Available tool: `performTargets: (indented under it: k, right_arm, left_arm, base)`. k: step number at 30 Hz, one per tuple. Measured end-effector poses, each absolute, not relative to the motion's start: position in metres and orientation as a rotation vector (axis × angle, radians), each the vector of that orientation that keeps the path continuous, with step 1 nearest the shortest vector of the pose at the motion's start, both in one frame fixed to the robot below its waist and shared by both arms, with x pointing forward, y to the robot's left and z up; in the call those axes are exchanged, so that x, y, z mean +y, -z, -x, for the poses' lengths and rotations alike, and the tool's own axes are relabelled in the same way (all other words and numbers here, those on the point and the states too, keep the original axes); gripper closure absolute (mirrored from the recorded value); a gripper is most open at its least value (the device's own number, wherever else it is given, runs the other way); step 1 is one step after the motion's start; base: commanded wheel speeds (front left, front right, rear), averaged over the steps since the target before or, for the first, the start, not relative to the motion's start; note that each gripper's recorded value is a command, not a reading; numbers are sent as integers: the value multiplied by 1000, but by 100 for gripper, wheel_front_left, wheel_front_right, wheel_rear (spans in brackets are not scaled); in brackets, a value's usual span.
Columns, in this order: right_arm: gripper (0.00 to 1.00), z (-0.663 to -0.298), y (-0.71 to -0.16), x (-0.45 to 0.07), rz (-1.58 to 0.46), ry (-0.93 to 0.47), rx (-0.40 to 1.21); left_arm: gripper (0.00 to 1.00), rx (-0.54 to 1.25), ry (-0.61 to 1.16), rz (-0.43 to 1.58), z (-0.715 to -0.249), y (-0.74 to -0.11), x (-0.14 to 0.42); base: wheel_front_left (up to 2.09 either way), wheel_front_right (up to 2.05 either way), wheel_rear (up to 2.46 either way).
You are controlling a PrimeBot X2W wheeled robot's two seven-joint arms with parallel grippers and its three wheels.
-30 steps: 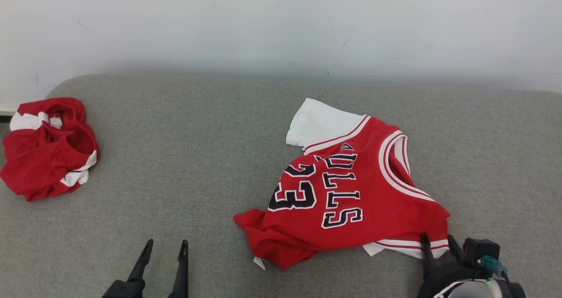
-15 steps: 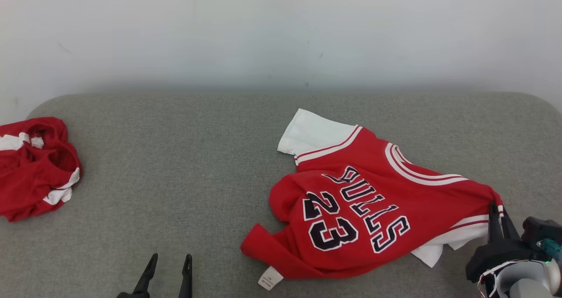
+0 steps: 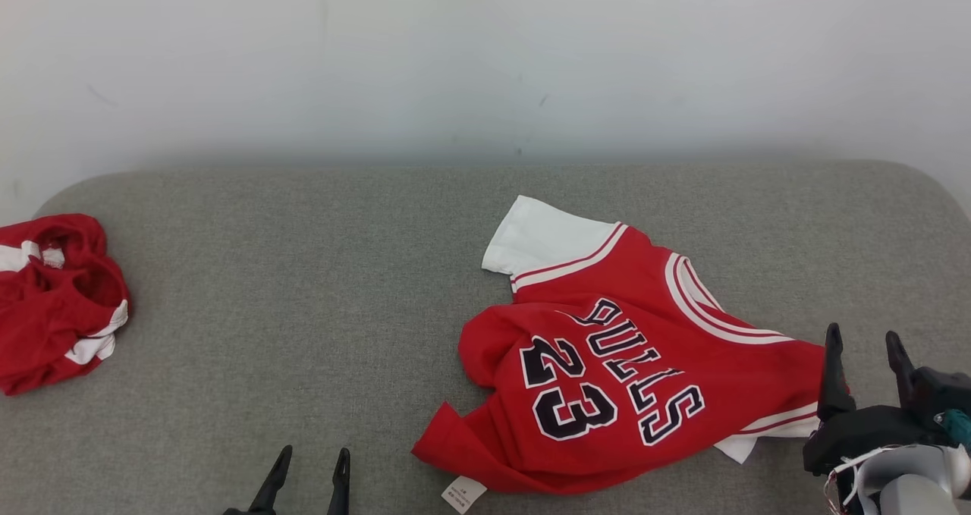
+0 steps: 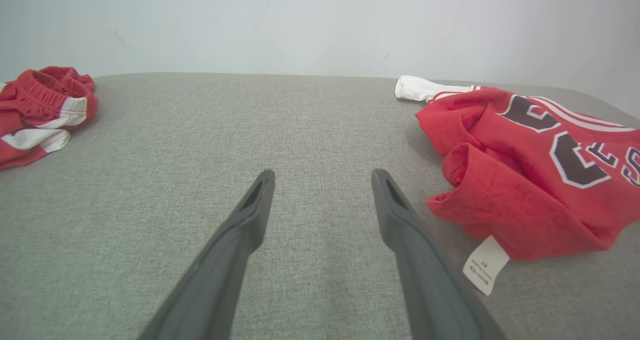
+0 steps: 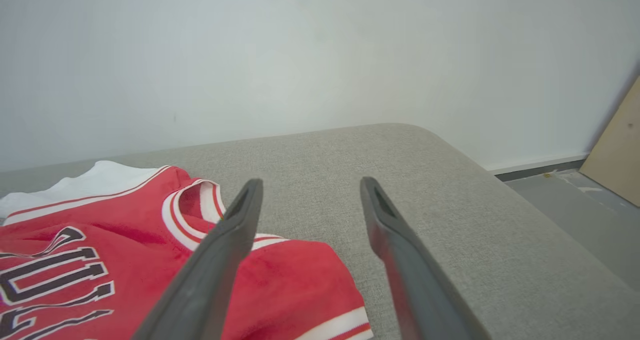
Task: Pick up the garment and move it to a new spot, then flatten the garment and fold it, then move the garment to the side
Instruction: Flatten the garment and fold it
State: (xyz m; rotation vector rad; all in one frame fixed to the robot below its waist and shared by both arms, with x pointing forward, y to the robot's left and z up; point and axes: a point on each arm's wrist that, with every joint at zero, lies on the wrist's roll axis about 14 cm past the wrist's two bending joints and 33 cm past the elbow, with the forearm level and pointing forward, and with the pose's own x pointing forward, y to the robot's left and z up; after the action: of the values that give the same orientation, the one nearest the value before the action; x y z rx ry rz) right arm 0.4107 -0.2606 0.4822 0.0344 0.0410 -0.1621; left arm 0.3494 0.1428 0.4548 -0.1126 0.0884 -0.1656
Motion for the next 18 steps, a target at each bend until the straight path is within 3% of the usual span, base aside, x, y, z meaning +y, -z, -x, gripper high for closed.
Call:
performTargets:
  k: [6,18]
  right_arm:
    - [0,-401,-504,-240,-29,108,-53]
    - [0,-384,-479,-221,-95,68,5]
  left_arm:
    - [0,92,219,102,-351,-454,128]
    - [0,115,467,53,-355,-451,64]
  base:
    - [0,0,0]
    - [0,0,0]
